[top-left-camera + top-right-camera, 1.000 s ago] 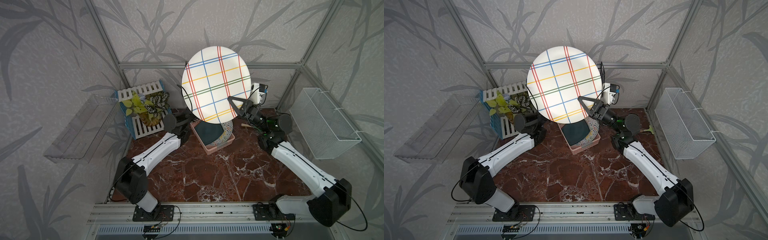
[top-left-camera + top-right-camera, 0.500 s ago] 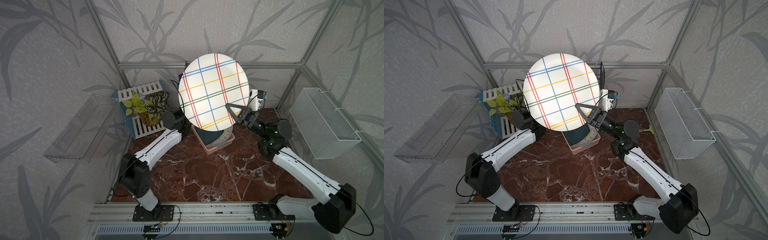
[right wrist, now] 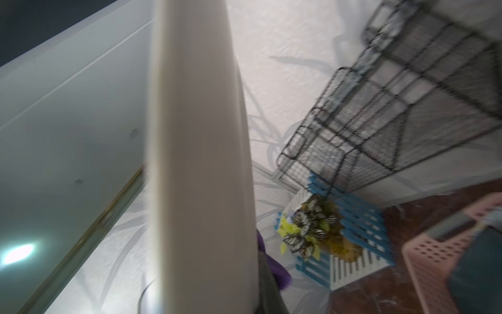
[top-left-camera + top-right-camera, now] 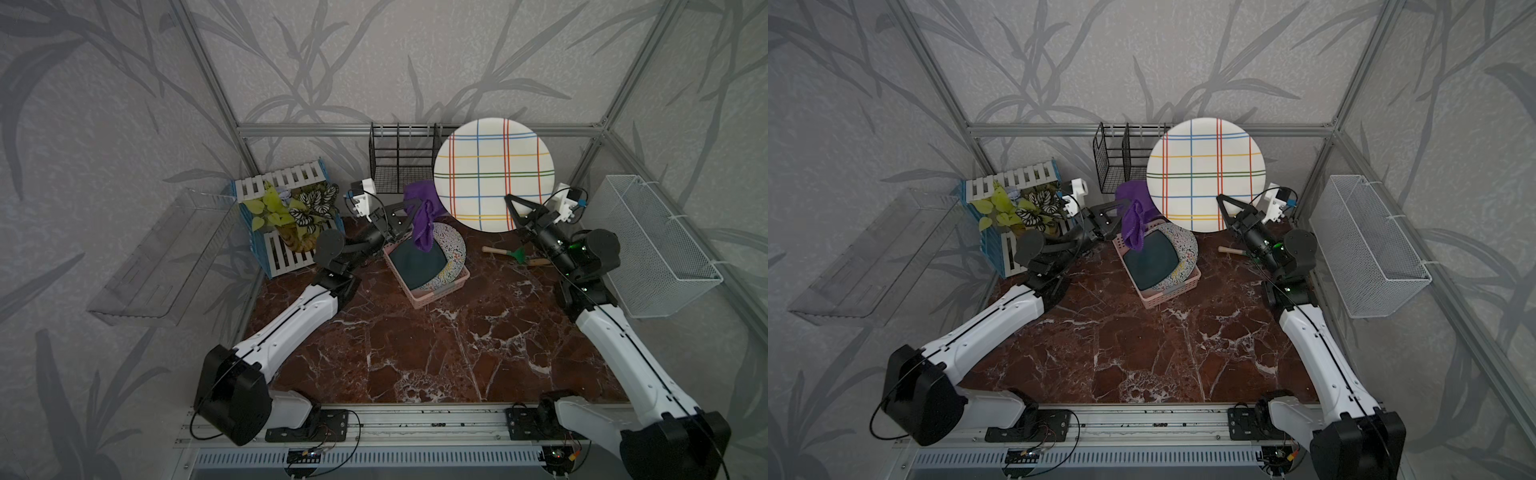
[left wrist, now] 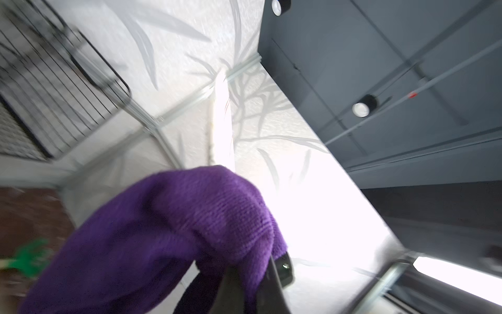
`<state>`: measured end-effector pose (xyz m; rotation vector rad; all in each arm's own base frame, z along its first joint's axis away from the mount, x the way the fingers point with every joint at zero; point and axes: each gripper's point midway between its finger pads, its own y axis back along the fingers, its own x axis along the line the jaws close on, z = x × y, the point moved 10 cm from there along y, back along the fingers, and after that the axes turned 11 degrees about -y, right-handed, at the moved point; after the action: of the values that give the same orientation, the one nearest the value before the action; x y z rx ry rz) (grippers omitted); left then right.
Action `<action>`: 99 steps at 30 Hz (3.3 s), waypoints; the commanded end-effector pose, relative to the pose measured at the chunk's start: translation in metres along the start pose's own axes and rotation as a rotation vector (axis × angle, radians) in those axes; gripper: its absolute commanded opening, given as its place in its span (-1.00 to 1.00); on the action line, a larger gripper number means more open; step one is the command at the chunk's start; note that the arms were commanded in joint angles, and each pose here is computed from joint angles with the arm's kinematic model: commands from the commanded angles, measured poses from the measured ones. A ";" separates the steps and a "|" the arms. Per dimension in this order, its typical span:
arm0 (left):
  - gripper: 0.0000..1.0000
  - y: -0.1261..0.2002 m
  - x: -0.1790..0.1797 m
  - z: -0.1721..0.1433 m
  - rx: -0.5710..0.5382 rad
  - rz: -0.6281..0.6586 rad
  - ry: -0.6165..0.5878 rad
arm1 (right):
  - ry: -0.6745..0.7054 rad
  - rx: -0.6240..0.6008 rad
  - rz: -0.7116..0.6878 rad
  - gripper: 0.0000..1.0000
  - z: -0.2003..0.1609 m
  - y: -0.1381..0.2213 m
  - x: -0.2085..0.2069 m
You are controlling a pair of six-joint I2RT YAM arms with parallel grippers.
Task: Wipe the wet plate dry
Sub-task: Wipe the plate with towel, then place the plate at the center of the board, then pick up the plate from the bin.
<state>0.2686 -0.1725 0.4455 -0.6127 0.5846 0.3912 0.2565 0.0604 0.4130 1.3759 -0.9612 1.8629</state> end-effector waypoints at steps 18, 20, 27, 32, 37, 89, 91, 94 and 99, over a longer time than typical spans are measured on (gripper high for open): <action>-1.00 0.013 0.022 -0.013 0.143 0.164 -0.250 | -0.159 0.090 -0.794 -1.00 -0.079 0.139 -0.183; -1.00 0.014 0.023 -0.014 0.145 0.168 -0.241 | -0.229 0.153 -0.775 -1.00 -0.085 0.137 -0.197; -1.00 0.016 0.023 -0.015 0.136 0.178 -0.242 | -0.344 0.356 -0.851 -1.00 -0.117 0.129 -0.241; -1.00 0.017 0.026 -0.016 0.135 0.191 -0.241 | -0.267 0.500 -1.046 -0.91 -0.138 0.122 -0.263; -1.00 0.019 0.028 -0.018 0.142 0.206 -0.243 | -0.189 0.596 -1.289 -0.55 -0.148 0.124 -0.283; -1.00 0.067 0.230 -0.147 0.602 0.820 -0.262 | 0.156 0.543 -0.866 -0.79 -0.077 -0.182 -0.310; -1.00 0.069 0.221 -0.136 0.570 0.836 -0.282 | 0.186 0.526 -0.819 -1.00 -0.072 -0.181 -0.293; -1.00 0.070 0.197 -0.111 0.502 0.840 -0.331 | 0.217 0.524 -0.711 -1.00 -0.069 -0.178 -0.259; -1.00 0.057 0.148 -0.066 0.404 0.778 -0.447 | 0.208 0.535 -0.534 -1.00 -0.073 -0.163 -0.198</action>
<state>0.3309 -0.1517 0.2416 0.1968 0.5513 1.0714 0.4187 0.1926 0.1658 1.5518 0.2109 1.6076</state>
